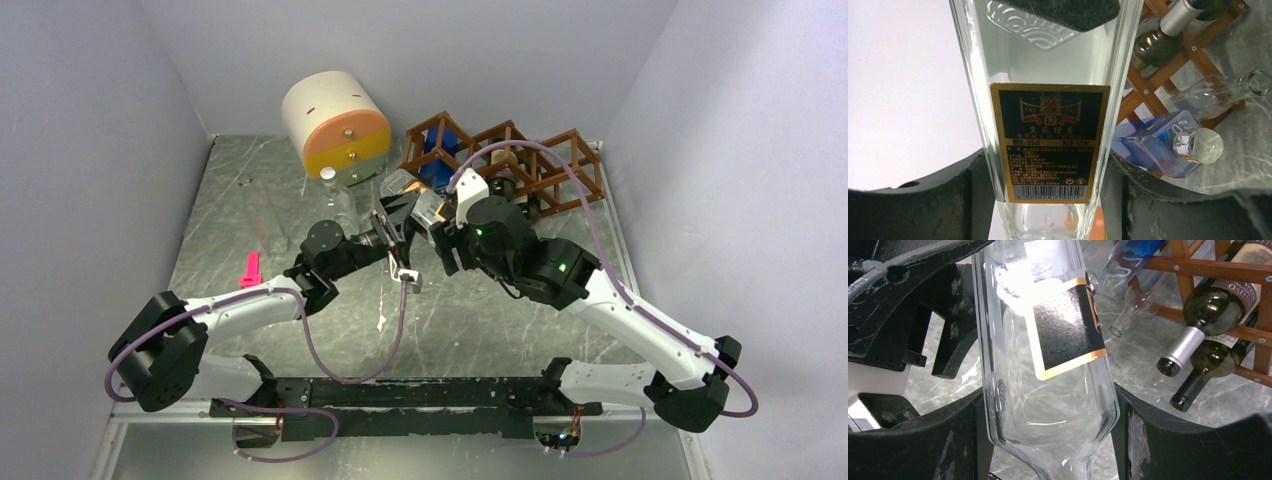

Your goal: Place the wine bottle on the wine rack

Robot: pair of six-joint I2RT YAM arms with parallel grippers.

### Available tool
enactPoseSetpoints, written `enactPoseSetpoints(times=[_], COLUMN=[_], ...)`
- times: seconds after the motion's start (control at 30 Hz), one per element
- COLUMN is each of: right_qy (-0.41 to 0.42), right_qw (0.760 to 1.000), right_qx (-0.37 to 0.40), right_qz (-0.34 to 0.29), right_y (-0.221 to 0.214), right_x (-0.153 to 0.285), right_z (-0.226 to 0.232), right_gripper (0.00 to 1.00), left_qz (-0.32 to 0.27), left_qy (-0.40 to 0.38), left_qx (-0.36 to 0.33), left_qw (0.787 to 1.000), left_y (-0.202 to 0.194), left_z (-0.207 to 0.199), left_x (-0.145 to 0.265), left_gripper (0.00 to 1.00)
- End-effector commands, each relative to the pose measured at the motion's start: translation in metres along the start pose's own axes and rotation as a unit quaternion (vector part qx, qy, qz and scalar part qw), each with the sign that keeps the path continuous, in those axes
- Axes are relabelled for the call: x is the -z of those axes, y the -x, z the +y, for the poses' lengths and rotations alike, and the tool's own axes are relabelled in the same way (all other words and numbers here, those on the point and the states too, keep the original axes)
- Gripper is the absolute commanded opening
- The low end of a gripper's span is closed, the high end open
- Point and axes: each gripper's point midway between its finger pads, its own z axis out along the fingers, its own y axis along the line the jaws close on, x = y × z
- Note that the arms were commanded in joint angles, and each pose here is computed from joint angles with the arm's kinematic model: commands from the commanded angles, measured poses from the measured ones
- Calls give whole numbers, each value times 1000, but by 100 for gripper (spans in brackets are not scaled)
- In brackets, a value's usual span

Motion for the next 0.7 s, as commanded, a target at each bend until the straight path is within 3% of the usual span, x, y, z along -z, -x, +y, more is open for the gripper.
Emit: enactPoseSetpoints(times=[0.0,0.17,0.23,0.3,0.4,0.43,0.53,0.57,0.6,0.63,0.67], right_qy=[22,25,30,34,29,25,7,2,-5,-16,-21], right_qw=[999,998,998,998,998,998,997,996,996,995,994], right_qx=[-22,-24,-23,-23,-28,-30,-40,-44,-48,-54,-58], right_qz=[-44,-46,-48,-50,-54,-57,-68,-73,-78,-83,-86], right_y=[23,24,24,26,28,30,35,36,38,40,41], right_x=[-13,-14,-14,-13,-12,-11,-7,-5,-3,-1,1], right_z=[15,17,18,20,18,16,8,6,3,-2,-4], right_gripper=[72,75,71,51,10,0,0,0,0,0,0], left_qz=[-66,-55,-54,-54,-52,-50,-47,-44,-41,-38,-35], left_qy=[113,111,114,113,106,106,106,102,96,88,84], left_qx=[-32,-26,-20,-15,3,18,52,63,72,83,93], left_qw=[991,992,992,992,993,993,992,992,992,992,992], left_y=[38,34,33,33,31,29,28,26,25,23,22], left_z=[88,86,87,88,84,83,79,76,72,67,64], left_x=[-2,-3,-2,-3,-6,-6,-6,-6,-7,-8,-8], left_gripper=[7,7,7,7,12,20,65,75,94,100,99])
